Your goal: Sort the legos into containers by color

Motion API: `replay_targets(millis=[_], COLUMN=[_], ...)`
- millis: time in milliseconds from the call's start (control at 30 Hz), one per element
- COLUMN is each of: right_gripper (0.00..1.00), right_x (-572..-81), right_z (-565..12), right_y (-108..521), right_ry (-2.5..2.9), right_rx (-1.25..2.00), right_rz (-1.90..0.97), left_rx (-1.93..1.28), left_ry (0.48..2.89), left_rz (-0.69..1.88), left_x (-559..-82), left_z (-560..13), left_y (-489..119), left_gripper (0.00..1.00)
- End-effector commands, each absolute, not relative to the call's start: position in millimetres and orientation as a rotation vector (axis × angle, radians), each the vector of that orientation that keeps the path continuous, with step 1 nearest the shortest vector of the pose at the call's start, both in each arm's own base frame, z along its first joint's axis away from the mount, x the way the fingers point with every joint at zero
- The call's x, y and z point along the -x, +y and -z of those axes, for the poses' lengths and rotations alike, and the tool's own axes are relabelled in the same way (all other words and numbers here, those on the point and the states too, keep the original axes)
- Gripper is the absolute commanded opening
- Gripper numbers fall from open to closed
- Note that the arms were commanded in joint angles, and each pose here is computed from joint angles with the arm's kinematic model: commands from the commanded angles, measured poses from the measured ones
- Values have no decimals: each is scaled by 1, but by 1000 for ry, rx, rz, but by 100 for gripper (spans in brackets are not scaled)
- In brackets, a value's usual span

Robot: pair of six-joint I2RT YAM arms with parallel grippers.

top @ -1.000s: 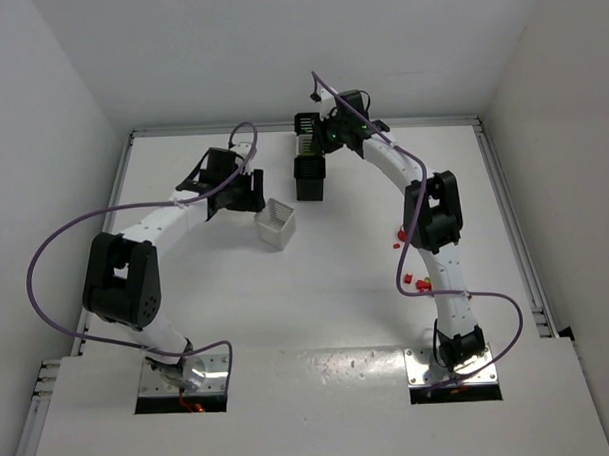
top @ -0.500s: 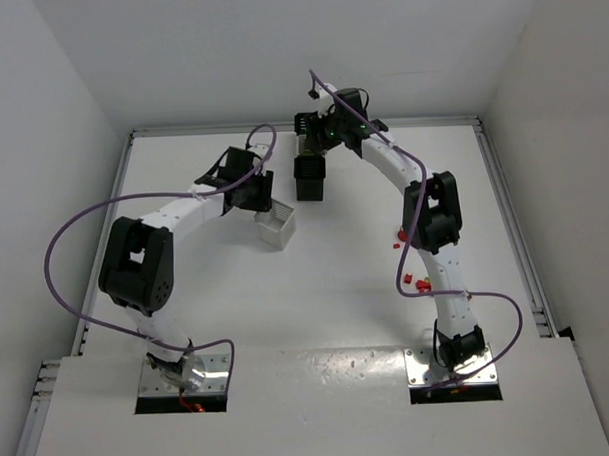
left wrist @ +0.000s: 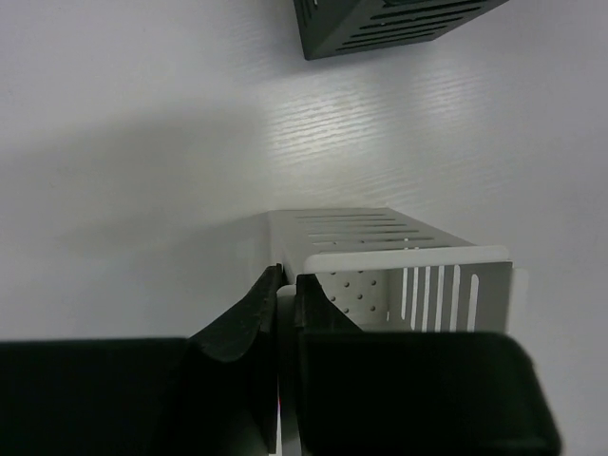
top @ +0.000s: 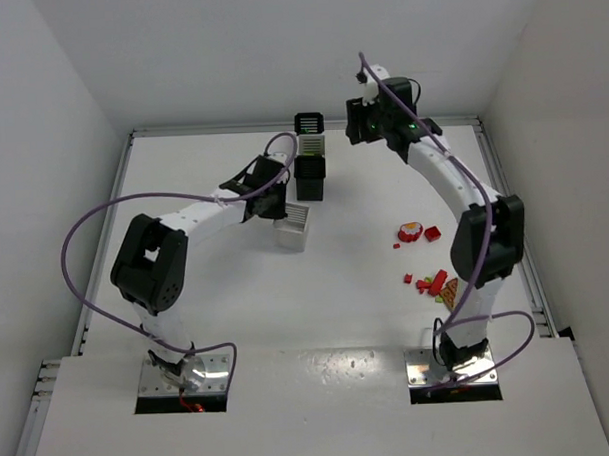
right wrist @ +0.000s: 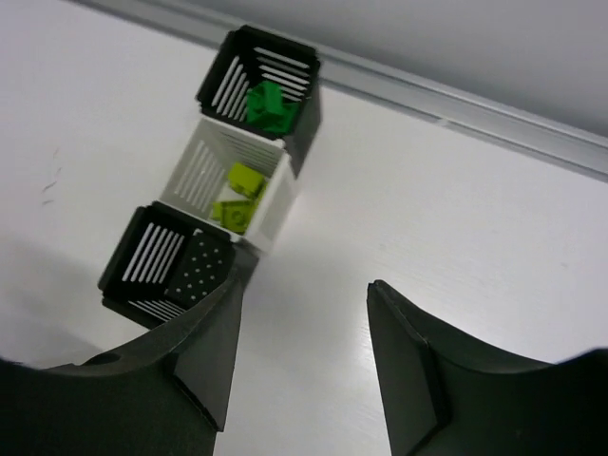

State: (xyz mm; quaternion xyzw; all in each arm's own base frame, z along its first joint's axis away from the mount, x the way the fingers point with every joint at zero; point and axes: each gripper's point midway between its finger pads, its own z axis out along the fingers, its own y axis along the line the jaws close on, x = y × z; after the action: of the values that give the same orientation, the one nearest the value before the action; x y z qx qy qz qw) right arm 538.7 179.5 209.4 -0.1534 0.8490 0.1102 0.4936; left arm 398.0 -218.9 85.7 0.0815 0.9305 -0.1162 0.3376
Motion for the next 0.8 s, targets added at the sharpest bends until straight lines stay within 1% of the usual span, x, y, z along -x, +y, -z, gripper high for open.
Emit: replay_targets(millis=[0, 33, 100, 167, 200, 300, 333, 367, 400, 433, 467, 500, 600, 667, 700, 767], right_gripper=[56, 56, 56, 56, 56, 57, 57, 58, 60, 61, 61, 63, 69, 69, 70, 70], right_x=[-512, -507, -494, -483, -475, -456, -450, -439, -438, -428, -421, -418, -401, -391, -391, -383], right_z=[-230, -230, -219, -222, -213, -210, -208, -199, -206, -193, -192, -189, -183, -173, -177, -165], right_y=[151, 145, 136, 125, 117, 103, 103, 98, 95, 90, 90, 84, 76, 72, 68, 66], right_ry=[2046, 2050, 2078, 2086, 2120, 2152, 2164, 2204, 2185, 2235, 2249, 2262, 2299, 2333, 2325, 2356], right_rx=[265, 256, 259, 276, 277, 332, 359, 423, 439, 482, 489, 515, 557, 572, 559, 567], right_rz=[-204, -198, -183, -158, -142, -122, -126, -118, -111, -110, -122, -116, -127, -147, -141, -163], left_rx=[-52, -25, -30, -6, -10, -6, 6, 8, 28, 41, 41, 36, 42, 48, 48, 28], left_ry=[2352, 2330, 2358, 2341, 2366, 2343, 2355, 2344, 2352, 2342, 2342, 2345, 2361, 2359, 2359, 2332], left_rz=[340, 332, 281, 273, 257, 272, 271, 278, 273, 283, 283, 293, 303, 322, 322, 338], left_x=[-412, -421, -425, -440, -443, -459, -462, -467, -469, -472, -472, -471, -465, -463, -463, -458], left_z=[-115, -122, -109, -115, -103, -108, -101, -104, -99, -104, -104, -104, -100, -104, -104, -123], left_y=[-237, -239, -243, -248, -250, -260, -262, -265, -261, -263, -263, -265, -264, -265, -265, -267], left_gripper=[6, 6, 6, 6, 6, 7, 7, 9, 11, 14, 14, 19, 28, 35, 42, 47])
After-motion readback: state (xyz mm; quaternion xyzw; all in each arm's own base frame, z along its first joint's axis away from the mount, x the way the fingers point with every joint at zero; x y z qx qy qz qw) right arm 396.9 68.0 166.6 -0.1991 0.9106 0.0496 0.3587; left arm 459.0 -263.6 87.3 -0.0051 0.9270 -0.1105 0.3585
